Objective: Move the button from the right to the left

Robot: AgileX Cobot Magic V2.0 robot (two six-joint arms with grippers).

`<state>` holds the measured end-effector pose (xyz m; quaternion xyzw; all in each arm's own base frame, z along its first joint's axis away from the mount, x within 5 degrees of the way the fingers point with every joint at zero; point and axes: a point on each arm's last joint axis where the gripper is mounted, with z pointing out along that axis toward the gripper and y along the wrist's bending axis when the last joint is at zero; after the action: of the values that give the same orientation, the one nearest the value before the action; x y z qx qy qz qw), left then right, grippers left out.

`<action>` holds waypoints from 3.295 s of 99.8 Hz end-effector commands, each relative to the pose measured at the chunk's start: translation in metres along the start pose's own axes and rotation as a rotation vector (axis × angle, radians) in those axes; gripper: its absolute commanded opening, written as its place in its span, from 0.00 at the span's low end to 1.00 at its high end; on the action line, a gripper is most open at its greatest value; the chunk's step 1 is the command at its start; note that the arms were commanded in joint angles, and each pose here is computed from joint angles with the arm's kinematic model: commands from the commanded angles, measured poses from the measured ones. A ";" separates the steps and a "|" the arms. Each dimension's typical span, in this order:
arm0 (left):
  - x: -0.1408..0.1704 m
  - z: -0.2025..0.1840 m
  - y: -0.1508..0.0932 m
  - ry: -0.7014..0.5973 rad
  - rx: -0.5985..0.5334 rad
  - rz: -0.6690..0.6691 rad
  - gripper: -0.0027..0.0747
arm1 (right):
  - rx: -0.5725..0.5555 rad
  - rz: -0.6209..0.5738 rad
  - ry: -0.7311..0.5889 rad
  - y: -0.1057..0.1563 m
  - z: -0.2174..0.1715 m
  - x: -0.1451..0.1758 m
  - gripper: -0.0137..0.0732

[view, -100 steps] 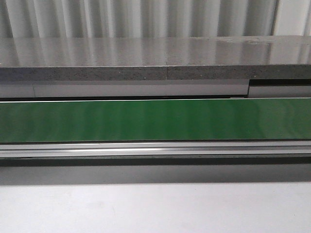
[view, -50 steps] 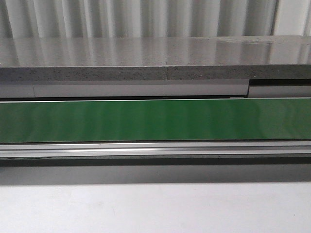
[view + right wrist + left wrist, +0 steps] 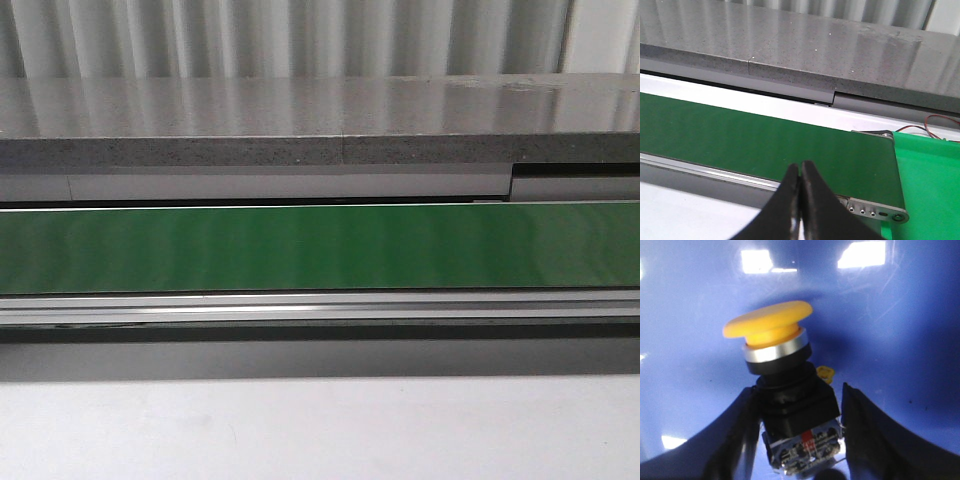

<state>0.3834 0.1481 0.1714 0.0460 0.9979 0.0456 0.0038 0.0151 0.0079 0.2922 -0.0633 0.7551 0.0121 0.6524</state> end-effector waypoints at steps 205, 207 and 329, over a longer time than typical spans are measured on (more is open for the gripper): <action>0.121 -0.245 -0.164 -0.996 0.108 0.143 0.01 | 0.012 -0.006 -0.089 -0.001 -0.002 -0.013 0.08; 0.125 -0.246 -0.164 -1.009 0.108 0.139 0.01 | 0.012 -0.006 -0.089 -0.001 -0.002 -0.013 0.08; 0.278 -0.192 -0.172 -1.370 0.068 0.063 0.01 | 0.012 -0.006 -0.089 -0.001 -0.002 -0.013 0.08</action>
<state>0.0860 -0.0159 0.3347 0.1200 0.8126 -0.0224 0.5699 0.0151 0.0079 0.2922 -0.0633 0.7551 0.0121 0.6524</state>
